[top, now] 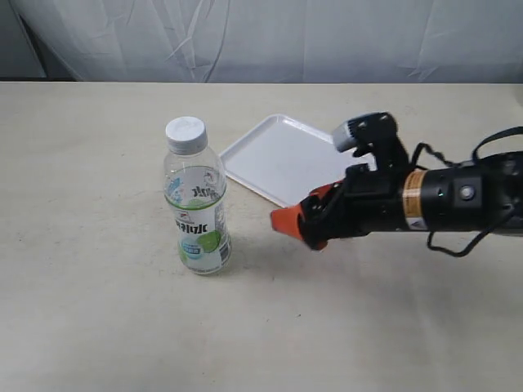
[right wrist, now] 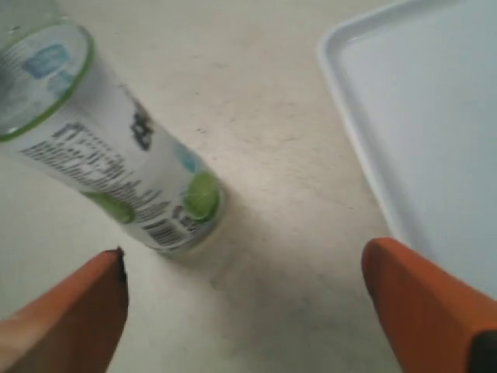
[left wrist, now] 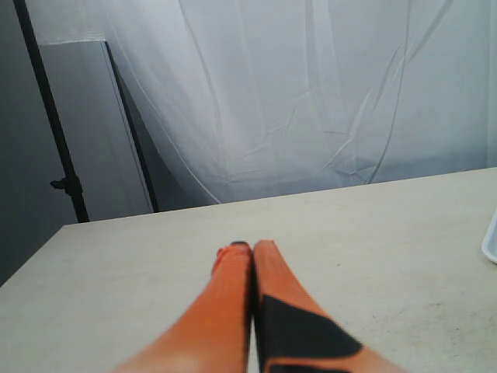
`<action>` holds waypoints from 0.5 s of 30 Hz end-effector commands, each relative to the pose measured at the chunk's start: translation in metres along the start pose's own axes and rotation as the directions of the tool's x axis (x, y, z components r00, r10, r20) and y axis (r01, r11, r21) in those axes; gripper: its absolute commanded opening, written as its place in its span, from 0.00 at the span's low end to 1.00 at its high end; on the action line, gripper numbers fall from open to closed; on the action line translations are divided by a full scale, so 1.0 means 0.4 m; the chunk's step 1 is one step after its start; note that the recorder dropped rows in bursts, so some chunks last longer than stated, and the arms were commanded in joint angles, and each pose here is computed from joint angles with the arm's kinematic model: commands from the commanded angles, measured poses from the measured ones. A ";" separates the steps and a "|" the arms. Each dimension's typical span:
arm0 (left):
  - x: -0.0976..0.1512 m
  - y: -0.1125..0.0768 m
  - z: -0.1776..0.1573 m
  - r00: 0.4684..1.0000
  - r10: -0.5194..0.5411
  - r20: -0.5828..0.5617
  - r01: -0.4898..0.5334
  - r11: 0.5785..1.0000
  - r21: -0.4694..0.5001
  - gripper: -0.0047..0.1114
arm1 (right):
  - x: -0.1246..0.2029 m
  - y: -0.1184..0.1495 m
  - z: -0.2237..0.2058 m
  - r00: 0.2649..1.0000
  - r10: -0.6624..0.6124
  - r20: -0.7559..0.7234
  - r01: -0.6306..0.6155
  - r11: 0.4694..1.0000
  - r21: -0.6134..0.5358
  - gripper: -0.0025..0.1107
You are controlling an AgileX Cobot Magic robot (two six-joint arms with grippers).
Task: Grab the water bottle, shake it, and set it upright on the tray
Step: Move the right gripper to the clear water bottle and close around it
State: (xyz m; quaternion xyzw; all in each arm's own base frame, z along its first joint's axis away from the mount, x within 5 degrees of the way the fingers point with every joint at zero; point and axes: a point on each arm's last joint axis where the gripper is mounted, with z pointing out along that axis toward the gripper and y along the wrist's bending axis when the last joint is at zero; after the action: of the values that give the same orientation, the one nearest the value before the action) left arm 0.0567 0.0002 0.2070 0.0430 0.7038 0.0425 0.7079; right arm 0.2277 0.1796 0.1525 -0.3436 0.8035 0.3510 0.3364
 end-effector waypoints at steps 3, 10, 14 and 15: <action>0.001 -0.001 -0.001 1.000 -0.001 0.008 0.001 1.000 0.006 0.04 | 0.019 0.064 0.103 0.987 -0.091 0.131 0.098 0.994 -0.048 0.73; 0.001 -0.001 -0.001 1.000 -0.001 0.008 0.001 1.000 0.006 0.04 | 0.028 0.109 0.170 0.967 -0.130 0.219 0.139 0.990 -0.025 0.73; 0.001 -0.001 -0.001 1.000 -0.001 0.008 0.001 1.000 0.006 0.04 | 0.029 0.131 0.211 0.963 -0.167 0.213 0.182 0.982 -0.054 0.73; 0.001 -0.001 -0.001 1.000 -0.001 0.008 0.001 1.000 0.006 0.04 | 0.027 0.136 0.219 0.962 -0.169 0.216 0.186 0.981 -0.060 0.73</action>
State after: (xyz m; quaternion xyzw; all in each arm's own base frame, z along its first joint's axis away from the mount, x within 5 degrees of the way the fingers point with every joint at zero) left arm 0.0567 0.0002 0.2070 0.0430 0.7038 0.0425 0.7079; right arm 0.2045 0.2646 0.1161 -0.3826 0.7254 0.3814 0.4266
